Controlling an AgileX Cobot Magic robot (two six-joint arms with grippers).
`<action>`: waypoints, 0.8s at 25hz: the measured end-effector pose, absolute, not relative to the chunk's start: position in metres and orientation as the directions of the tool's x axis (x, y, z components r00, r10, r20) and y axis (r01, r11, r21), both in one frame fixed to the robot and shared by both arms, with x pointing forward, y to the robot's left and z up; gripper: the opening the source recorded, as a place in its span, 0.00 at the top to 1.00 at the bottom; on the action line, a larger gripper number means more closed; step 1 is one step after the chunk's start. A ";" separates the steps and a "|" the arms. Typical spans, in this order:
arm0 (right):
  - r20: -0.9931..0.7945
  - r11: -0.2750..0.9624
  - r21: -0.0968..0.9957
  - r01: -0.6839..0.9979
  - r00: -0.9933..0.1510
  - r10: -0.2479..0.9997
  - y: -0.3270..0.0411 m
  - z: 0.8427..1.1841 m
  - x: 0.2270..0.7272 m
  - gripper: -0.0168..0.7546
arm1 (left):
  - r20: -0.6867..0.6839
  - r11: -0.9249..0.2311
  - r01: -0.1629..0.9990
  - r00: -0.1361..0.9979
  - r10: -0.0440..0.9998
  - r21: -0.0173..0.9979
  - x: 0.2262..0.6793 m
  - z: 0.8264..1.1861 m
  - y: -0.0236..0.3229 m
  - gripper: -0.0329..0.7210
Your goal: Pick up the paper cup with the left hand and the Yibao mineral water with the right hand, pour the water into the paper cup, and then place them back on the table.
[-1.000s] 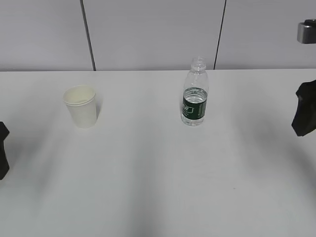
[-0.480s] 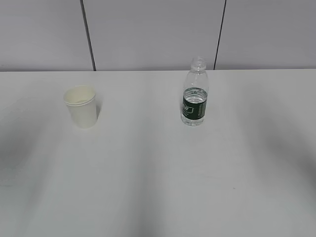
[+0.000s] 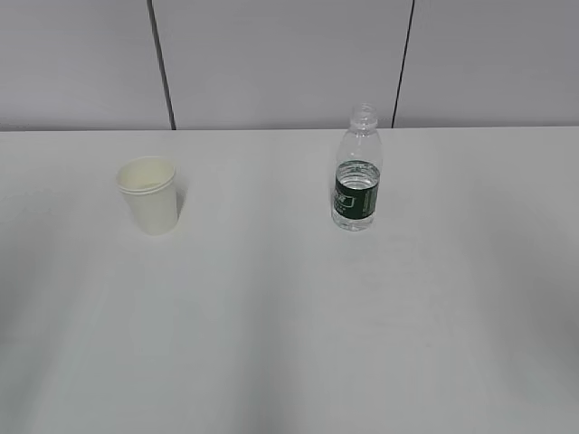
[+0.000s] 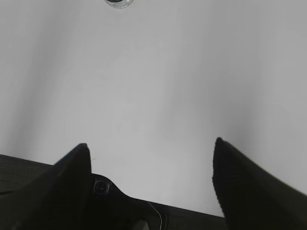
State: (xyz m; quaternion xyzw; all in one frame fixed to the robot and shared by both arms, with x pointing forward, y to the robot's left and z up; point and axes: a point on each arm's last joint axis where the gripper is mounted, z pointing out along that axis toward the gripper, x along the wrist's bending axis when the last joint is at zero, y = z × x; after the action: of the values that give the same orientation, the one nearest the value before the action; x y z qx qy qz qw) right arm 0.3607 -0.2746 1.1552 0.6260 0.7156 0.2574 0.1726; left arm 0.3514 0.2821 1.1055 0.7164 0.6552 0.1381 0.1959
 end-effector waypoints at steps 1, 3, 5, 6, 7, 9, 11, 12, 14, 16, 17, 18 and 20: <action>0.075 0.083 0.589 0.804 -0.157 0.985 -0.276 1.151 0.352 0.22 | -0.052 -0.066 0.877 0.103 0.993 0.477 0.342 1.104 0.284 0.28; 0.075 0.081 0.615 0.784 -0.160 0.984 -0.279 1.146 0.332 0.22 | -0.043 -0.067 0.857 0.103 0.994 0.511 0.327 1.102 0.287 0.28; 0.074 0.078 0.636 0.768 -0.162 0.984 -0.281 1.138 0.314 0.22 | -0.028 -0.068 0.830 0.101 0.995 0.553 0.312 1.101 0.291 0.29; 0.074 0.077 0.650 0.756 -0.163 0.984 -0.283 1.135 0.305 0.22 | -0.029 -0.066 0.817 0.101 0.994 0.573 0.305 1.102 0.292 0.29; 0.073 0.076 0.662 0.746 -0.165 0.984 -0.284 1.131 0.297 0.22 | -0.030 -0.065 0.805 0.102 0.994 0.589 0.300 1.102 0.293 0.29; 0.073 0.074 0.679 0.731 -0.166 0.983 -0.286 1.123 0.284 0.22 | -0.026 -0.062 0.774 0.101 0.995 0.630 0.289 1.105 0.295 0.29; 0.070 0.071 0.700 0.711 -0.168 0.983 -0.287 1.116 0.272 0.22 | -0.029 -0.058 0.749 0.103 0.994 0.660 0.280 1.106 0.296 0.29; 0.070 0.071 0.703 0.708 -0.168 0.983 -0.288 1.111 0.268 0.22 | -0.034 -0.055 0.735 0.105 0.994 0.676 0.275 1.107 0.296 0.29; 0.070 0.069 0.716 0.695 -0.169 0.983 -0.289 1.103 0.260 0.22 | -0.036 -0.051 0.708 0.107 0.994 0.704 0.267 1.108 0.297 0.29; 0.069 0.069 0.721 0.690 -0.171 0.983 -0.290 1.093 0.253 0.22 | -0.037 -0.047 0.680 0.108 0.993 0.732 0.258 1.109 0.299 0.30; 0.067 0.070 0.726 0.684 -0.172 0.983 -0.291 1.088 0.249 0.22 | -0.038 -0.045 0.669 0.109 0.993 0.742 0.255 1.109 0.299 0.30; 0.066 0.070 0.730 0.679 -0.172 0.983 -0.291 1.083 0.246 0.22 | -0.038 -0.043 0.655 0.110 0.993 0.754 0.250 1.109 0.300 0.31; 0.053 0.078 0.741 0.667 -0.174 0.983 -0.293 1.075 0.240 0.22 | -0.040 -0.039 0.627 0.111 0.993 0.778 0.242 1.110 0.301 0.31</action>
State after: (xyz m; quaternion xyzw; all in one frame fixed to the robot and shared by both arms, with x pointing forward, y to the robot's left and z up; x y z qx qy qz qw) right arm 0.2402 -0.2929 1.0753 0.5953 0.6932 0.3266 0.2420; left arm 0.2423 0.3009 1.1095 0.6665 0.6076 0.2744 0.3336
